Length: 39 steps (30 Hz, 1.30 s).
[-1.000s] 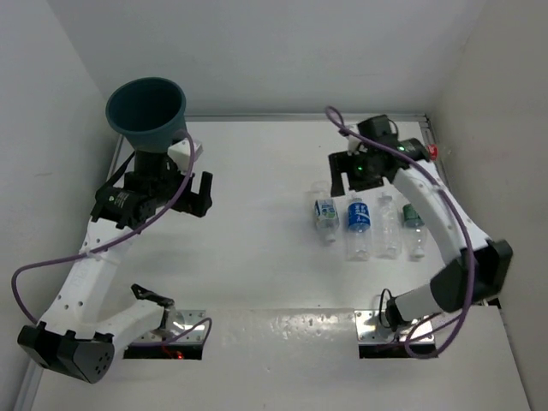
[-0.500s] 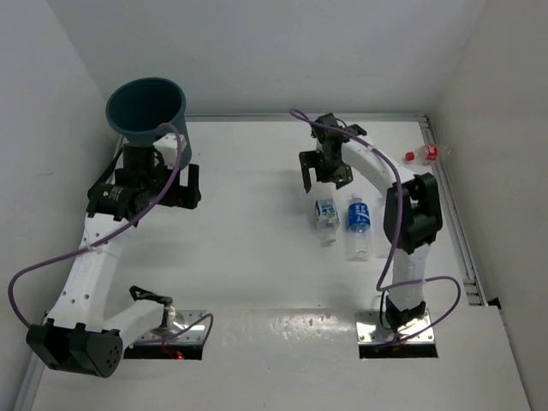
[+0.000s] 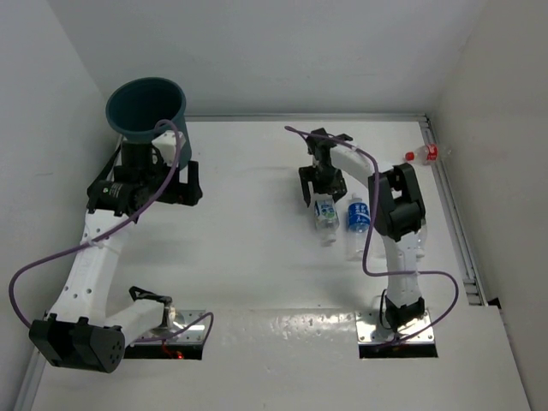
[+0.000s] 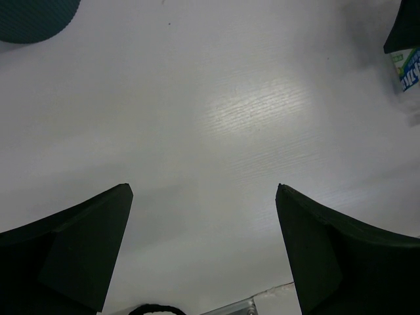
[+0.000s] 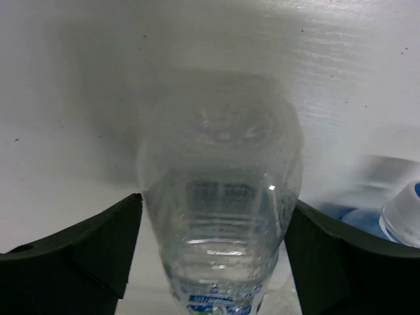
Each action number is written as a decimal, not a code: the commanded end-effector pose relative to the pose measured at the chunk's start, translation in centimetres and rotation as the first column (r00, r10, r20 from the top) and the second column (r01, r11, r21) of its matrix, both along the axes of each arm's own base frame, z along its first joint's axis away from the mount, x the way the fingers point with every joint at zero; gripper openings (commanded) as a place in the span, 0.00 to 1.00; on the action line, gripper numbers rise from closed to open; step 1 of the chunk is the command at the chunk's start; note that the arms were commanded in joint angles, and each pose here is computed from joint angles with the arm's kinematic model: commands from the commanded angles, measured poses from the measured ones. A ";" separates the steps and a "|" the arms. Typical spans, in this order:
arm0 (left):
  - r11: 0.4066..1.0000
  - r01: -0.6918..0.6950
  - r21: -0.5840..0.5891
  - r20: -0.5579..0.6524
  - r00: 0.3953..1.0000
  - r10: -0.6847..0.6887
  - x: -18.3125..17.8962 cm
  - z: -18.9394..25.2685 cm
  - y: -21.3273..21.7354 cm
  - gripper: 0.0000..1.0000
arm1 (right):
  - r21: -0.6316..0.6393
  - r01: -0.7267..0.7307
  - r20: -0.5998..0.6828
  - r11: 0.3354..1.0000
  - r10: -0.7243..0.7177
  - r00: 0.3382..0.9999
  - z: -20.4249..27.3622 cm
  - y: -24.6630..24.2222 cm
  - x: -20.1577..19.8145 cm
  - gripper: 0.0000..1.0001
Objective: Put the plastic bottles in the bin
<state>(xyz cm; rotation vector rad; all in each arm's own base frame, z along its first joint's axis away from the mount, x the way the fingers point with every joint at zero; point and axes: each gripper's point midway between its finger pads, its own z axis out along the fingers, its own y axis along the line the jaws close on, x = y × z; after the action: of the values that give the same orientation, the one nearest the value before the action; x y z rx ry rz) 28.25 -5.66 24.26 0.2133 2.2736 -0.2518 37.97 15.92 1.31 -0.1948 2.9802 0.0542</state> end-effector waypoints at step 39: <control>0.502 0.002 0.865 0.463 -0.393 -0.794 -9.7 13.4 -24.3 0.93 | 0.988 0.069 -0.116 0.137 0.367 0.923 30.7 14.1 -12.8 0.07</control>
<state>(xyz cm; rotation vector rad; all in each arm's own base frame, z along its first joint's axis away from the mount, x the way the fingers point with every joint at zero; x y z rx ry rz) 18.36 -29.97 34.08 1.4354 0.3174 0.0873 26.29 30.60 29.58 -0.2143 2.4637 2.1797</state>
